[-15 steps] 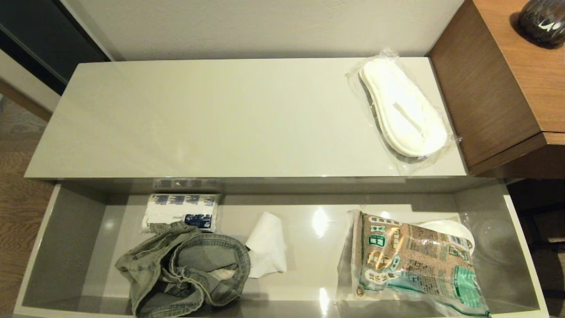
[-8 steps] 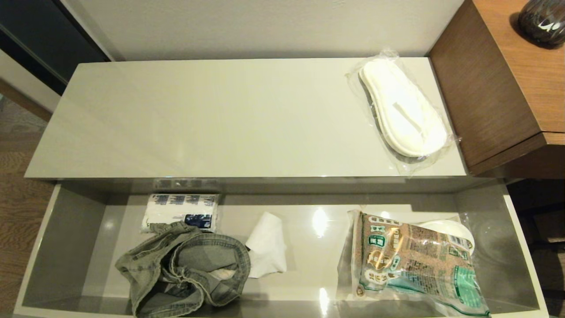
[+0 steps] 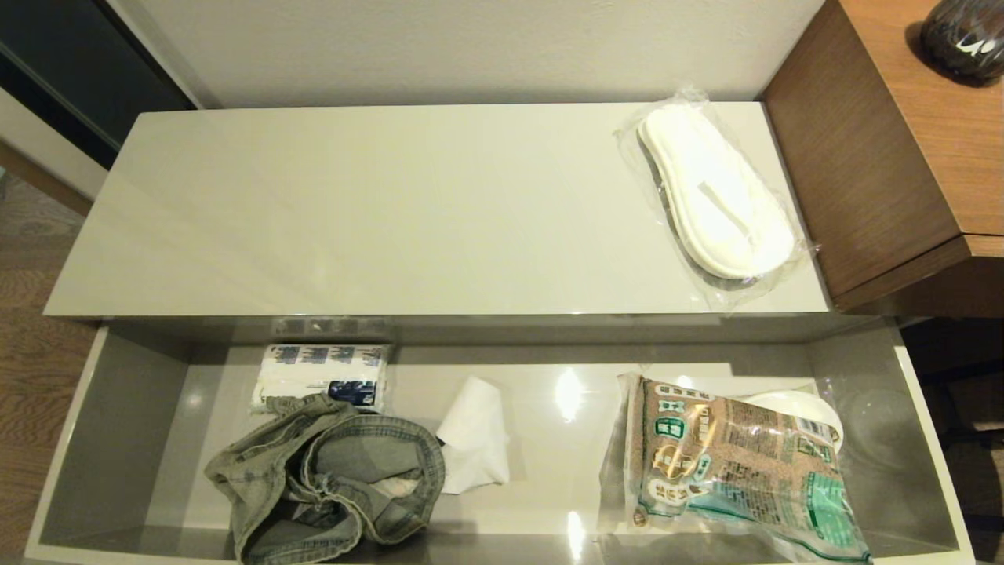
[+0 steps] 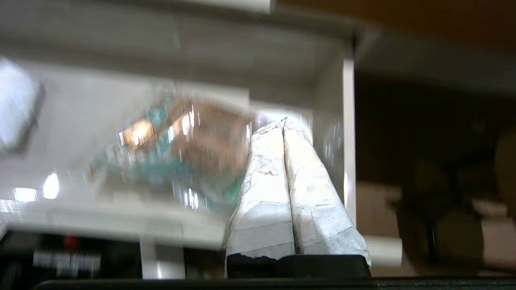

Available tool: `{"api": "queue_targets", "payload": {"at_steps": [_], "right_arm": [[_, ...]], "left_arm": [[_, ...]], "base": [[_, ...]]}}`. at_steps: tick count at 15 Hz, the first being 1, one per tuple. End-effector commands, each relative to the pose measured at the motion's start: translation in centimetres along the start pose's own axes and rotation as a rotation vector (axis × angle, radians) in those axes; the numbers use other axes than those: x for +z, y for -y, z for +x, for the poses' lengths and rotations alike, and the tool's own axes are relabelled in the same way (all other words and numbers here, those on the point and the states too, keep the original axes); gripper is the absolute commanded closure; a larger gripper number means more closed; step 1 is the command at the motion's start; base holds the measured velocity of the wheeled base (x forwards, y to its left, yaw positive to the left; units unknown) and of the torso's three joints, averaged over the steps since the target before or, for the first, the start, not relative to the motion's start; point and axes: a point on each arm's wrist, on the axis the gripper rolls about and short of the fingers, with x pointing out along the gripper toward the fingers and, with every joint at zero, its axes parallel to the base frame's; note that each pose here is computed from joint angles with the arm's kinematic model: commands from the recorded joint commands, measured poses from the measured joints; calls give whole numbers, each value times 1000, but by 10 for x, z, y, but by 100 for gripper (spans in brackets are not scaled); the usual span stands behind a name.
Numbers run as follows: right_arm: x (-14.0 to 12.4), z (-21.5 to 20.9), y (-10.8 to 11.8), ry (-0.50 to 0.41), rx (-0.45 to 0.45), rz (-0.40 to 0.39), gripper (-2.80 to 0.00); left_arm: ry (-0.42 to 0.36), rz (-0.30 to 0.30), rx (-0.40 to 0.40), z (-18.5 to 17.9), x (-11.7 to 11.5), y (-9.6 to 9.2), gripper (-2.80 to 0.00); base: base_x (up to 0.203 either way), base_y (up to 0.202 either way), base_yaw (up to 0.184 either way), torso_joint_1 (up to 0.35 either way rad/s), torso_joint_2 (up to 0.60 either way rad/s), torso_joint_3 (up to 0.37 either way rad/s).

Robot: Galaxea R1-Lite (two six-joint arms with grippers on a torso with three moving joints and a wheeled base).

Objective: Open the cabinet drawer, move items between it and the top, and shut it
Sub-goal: Take out the shorts from the drawer

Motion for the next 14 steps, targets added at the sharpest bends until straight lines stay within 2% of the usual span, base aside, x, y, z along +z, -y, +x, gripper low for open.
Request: {"api": "queue_targets", "payload": {"at_steps": [1, 14], "right_arm": [[-2, 0, 0, -15, 2, -2, 0], [-2, 0, 0, -24, 5, 0, 0]], "left_arm": [[-2, 0, 0, 0, 0, 0, 0], [-2, 0, 0, 0, 0, 0, 0]], "base": [[0, 0, 0, 0, 0, 0], [0, 0, 0, 0, 0, 0]]}}
